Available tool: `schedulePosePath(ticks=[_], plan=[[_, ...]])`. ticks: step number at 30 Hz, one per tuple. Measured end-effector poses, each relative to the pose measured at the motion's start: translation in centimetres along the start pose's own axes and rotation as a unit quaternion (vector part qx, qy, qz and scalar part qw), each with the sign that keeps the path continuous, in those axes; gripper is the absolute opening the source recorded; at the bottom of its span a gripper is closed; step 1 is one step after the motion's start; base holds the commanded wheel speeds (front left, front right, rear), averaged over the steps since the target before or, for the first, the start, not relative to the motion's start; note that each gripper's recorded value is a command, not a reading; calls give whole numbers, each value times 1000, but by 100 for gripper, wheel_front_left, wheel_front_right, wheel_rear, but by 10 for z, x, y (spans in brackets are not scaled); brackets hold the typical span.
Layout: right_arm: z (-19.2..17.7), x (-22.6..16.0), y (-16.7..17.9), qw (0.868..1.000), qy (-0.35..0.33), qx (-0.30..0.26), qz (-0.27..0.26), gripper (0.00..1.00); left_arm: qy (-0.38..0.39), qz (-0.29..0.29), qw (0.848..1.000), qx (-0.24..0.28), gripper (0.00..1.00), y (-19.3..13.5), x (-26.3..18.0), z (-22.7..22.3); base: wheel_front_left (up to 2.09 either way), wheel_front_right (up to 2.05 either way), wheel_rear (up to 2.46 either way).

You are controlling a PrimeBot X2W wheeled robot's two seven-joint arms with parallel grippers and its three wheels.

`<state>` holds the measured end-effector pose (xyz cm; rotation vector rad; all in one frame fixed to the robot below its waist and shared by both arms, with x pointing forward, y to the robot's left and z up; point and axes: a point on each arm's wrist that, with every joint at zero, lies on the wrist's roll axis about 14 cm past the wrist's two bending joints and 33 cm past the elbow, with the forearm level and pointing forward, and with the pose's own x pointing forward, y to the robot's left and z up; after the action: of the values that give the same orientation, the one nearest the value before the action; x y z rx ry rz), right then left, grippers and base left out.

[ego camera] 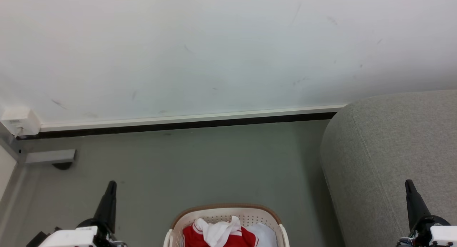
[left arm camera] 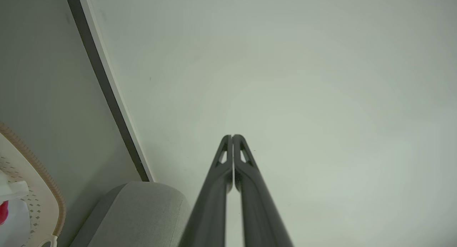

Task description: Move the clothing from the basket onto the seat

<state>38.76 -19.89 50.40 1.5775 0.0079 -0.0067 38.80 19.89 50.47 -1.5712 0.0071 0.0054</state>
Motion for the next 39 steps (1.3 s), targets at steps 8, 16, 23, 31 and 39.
schedulePosePath(ticks=[8,16,23,31,39], plan=[[0,0,0,1000,0,0,0,0,0,0,1000,0,0,0,0,0,0,0,0],[0,0,0,1000,0,0,0,0,0,0,1000,0,0,0,0,0,0,0,0],[0,0,0,1000,0,0,0,0,0,0,1000,0,0,0,0,0,0,0,0],[0,0,0,1000,0,0,0,0,0,0,1000,0,0,0,0,0,0,0,0],[-5,-10,-22,999,0,8,-32,100,-3,33,999,-4,100,22,-10,-2,0,0,0]])
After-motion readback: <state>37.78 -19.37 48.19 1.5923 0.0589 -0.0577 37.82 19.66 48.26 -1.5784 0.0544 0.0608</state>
